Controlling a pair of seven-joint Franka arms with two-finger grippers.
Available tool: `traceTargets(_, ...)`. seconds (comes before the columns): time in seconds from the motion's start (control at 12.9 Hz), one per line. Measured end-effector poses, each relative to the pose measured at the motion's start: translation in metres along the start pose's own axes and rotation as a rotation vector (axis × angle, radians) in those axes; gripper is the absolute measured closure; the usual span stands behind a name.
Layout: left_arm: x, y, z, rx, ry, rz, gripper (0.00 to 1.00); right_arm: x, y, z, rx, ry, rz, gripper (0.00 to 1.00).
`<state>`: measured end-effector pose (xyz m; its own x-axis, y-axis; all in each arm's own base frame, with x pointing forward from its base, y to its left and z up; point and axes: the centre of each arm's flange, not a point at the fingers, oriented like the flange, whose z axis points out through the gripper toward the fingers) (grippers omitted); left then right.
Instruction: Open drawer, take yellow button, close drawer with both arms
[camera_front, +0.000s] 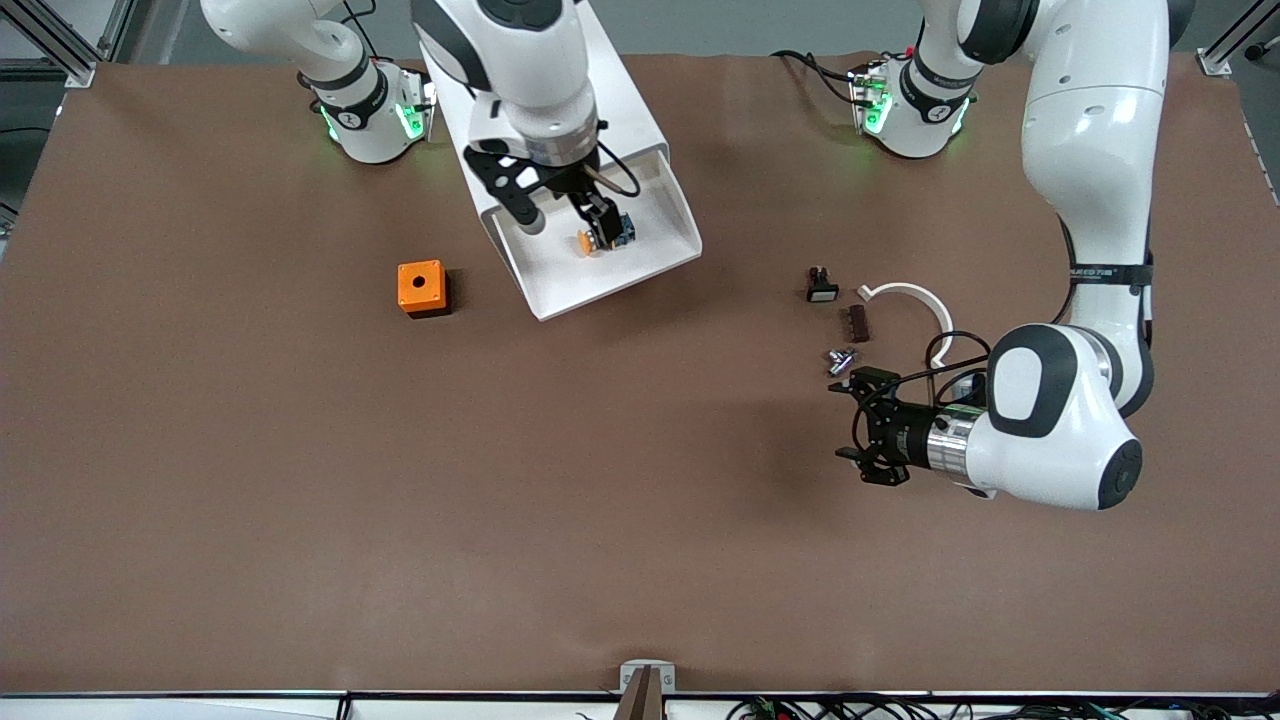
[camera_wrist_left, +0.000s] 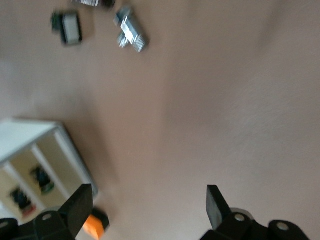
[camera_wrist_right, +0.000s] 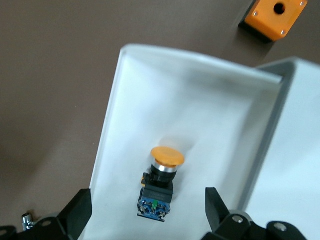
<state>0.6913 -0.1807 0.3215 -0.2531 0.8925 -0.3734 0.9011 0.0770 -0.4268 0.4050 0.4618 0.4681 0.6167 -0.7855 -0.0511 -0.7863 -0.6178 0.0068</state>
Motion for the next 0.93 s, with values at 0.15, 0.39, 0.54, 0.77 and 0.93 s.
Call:
traceTargets(0.15,0.003,-0.006,-0.017,-0.036,0.073,0.146,0.00,-0.008,-0.008,0.027,-0.012,0.004,0.017,0.00)
traceTargets(0.39,0.005,-0.016,-0.049,-0.081,0.169,0.336,0.00,-0.008,-0.012,0.045,-0.030,0.009,0.033,0.00)
traceTargets(0.54,-0.001,-0.024,-0.058,-0.083,0.195,0.463,0.00,-0.009,-0.012,0.047,-0.033,0.010,0.038,0.00)
traceTargets(0.77,-0.014,-0.031,-0.056,-0.064,0.208,0.688,0.00,-0.014,-0.012,0.052,-0.041,0.011,0.034,0.00)
traceTargets(0.93,-0.029,-0.037,-0.049,-0.050,0.216,0.776,0.00,-0.018,-0.012,0.057,-0.047,0.013,0.032,0.00)
